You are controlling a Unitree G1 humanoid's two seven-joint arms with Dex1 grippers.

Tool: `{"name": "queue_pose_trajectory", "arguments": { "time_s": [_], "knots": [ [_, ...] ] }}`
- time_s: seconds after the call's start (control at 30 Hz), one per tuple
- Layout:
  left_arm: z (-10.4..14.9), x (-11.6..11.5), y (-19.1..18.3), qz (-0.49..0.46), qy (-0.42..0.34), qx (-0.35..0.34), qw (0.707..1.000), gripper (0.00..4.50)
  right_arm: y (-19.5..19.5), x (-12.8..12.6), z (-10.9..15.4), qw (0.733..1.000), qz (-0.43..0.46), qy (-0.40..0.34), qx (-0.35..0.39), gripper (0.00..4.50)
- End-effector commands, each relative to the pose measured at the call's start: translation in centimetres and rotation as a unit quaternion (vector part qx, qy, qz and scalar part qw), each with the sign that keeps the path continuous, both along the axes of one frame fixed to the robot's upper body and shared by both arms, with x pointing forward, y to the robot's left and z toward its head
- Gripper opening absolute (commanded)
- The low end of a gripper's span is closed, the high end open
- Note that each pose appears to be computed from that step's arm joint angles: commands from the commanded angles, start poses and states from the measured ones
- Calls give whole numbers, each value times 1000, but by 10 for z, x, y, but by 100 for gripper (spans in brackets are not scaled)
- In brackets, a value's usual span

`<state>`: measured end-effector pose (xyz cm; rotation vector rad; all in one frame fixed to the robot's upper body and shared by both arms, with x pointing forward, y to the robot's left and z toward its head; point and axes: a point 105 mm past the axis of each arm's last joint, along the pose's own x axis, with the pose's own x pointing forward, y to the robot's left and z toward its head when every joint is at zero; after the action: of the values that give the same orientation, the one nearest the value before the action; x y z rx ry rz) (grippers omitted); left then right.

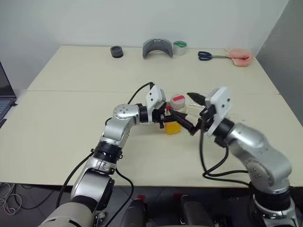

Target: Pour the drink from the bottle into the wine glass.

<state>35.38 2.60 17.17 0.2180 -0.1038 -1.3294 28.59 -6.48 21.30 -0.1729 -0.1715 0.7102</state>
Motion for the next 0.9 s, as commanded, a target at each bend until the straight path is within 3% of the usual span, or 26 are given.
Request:
{"name": "queue_pose_trajectory", "arguments": {
  "time_s": [0.03,0.27,0.6,0.87,0.9],
  "knots": [
    [23,2,-2,-2,-40,-16,999,177,4,-2,12,998,-43,-40,22,450],
    [23,2,-3,-3,-42,-15,999,177,4,11,17,993,-89,-51,49,450],
    [19,1,-2,0,-41,-13,999,177,16,17,16,994,-82,-45,64,450],
    [18,1,0,0,-43,-9,999,177,19,17,18,993,-77,-54,66,191],
    [18,1,0,-1,-43,-9,999,177,20,17,18,994,-74,-53,66,188]
  ]
}}
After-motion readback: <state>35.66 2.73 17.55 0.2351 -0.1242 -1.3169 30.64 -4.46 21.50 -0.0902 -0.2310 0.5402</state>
